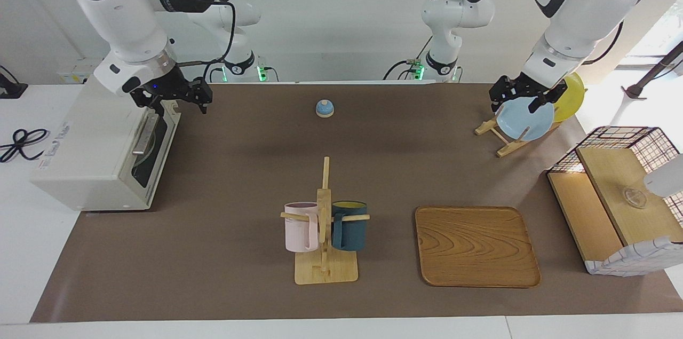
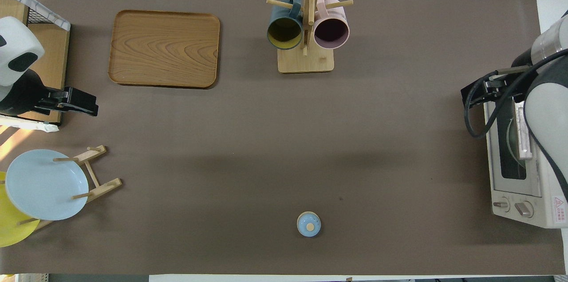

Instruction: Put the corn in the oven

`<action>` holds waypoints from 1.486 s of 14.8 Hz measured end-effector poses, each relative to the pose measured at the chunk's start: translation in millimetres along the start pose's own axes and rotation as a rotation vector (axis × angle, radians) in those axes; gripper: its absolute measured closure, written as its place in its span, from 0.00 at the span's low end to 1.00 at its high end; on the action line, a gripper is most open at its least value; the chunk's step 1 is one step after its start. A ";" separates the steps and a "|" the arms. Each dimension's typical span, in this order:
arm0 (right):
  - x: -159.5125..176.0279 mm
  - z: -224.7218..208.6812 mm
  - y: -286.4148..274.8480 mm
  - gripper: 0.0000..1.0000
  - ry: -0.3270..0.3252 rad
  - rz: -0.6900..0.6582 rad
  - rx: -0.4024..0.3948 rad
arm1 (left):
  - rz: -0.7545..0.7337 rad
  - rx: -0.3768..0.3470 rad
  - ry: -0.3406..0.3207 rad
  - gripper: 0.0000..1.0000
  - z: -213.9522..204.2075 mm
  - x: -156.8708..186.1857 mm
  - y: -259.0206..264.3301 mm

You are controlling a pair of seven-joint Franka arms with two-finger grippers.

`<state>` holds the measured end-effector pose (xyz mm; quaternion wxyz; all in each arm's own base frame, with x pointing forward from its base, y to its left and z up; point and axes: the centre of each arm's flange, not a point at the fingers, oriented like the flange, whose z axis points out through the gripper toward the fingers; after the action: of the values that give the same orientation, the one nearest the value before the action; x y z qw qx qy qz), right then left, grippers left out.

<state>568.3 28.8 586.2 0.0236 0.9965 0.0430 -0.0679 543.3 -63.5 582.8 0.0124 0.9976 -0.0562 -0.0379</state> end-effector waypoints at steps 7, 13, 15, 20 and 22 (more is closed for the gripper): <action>0.2 -3.4 5.4 0.00 0.007 0.010 0.000 | 0.000 0.000 0.000 0.00 0.0 0.0 0.0; -7.9 -9.2 9.5 0.00 0.002 0.020 -0.001 | 0.000 0.000 0.000 0.00 0.0 0.0 0.0; -10.1 -8.0 9.9 0.00 -0.002 0.021 -0.001 | 0.000 0.000 0.000 0.00 0.0 0.0 0.0; -11.0 -6.9 13.1 0.00 -0.005 0.027 -0.001 | 0.000 0.000 0.000 0.00 0.0 0.0 0.0; -11.2 -7.3 13.1 0.00 -0.004 0.027 -0.001 | 0.000 0.000 0.000 0.00 0.0 0.0 0.0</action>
<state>559.4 15.2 595.6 0.0250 0.9968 0.0295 -0.0696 543.3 -63.5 582.8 0.0124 0.9976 -0.0562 -0.0379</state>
